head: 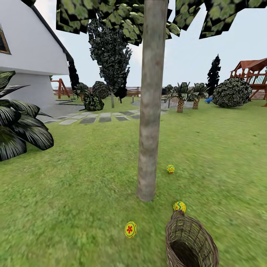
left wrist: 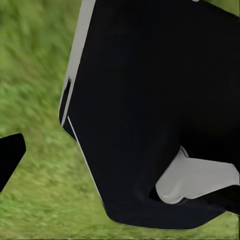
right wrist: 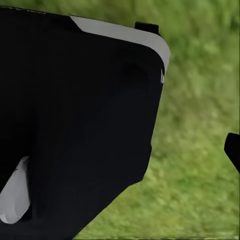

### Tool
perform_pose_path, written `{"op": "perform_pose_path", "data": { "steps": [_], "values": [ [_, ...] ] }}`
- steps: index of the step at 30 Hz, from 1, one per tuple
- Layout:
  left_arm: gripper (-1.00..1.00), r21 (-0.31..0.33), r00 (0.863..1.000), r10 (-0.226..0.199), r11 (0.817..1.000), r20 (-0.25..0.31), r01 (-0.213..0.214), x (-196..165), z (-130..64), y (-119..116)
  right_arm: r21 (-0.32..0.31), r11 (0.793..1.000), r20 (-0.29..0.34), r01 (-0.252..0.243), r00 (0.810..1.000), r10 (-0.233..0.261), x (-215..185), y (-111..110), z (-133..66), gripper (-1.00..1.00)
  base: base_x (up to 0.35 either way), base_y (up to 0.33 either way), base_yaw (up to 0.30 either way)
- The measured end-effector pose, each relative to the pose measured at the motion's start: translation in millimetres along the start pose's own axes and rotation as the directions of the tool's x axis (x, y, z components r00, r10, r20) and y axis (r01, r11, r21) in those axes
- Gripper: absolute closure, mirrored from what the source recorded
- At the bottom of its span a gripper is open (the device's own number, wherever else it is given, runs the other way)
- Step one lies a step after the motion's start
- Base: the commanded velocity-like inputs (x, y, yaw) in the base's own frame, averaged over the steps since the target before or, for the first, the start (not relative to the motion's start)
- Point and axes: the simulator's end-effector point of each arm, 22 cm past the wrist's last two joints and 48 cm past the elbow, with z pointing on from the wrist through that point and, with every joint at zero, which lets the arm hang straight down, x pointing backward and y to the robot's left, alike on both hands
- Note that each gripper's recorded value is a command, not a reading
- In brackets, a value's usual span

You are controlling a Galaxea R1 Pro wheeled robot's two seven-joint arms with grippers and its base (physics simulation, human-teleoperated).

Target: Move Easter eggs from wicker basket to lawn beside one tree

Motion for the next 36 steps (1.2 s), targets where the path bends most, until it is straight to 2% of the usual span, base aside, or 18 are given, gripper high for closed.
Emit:
{"op": "perform_pose_path", "data": {
  "steps": [3, 7, 12, 20, 27, 36],
  "values": [
    [-1.00, 0.003, 1.000, -0.015, 1.000, -0.020, 0.015, 18, -0.4, -1, -0.004, 1.000, -0.024, -0.002, 1.000, 0.002, 21, 3, -1.8, -1.00, 0.000, 0.000, 0.000],
    [-1.00, 0.003, 0.999, -0.019, 1.000, -0.026, 0.019, 26, -4.1, -1, -0.008, 1.000, -0.053, -0.004, 0.999, 0.003, 48, 7, -4.9, -1.00, 0.000, 0.000, 0.000],
    [-1.00, 0.005, 0.999, -0.019, 1.000, -0.026, 0.019, 29, -9.2, -2, -0.018, 1.000, -0.028, 0.002, 1.000, -0.002, 65, 15, -9.0, -1.00, 0.000, 0.000, 0.000],
    [-1.00, 0.005, 0.999, -0.019, 1.000, -0.026, 0.019, 33, -17.7, -2, -0.027, 1.000, -0.032, -0.001, 0.999, 0.000, 77, 23, -17.2, -1.00, 0.000, 0.000, -0.007],
    [-1.00, 0.011, 1.000, -0.009, 1.000, -0.025, 0.009, 36, -23.6, -8, -0.021, 0.994, -0.015, -0.104, 0.995, 0.104, 74, 21, -24.5, -1.00, 0.000, 0.000, -0.242],
    [-1.00, 0.011, 1.000, -0.008, 1.000, -0.026, 0.008, 40, -32.0, -8, -0.023, 0.994, -0.014, -0.110, 0.994, 0.110, 76, 24, -33.2, -1.00, 0.000, 0.000, -0.285]
  ]
}}
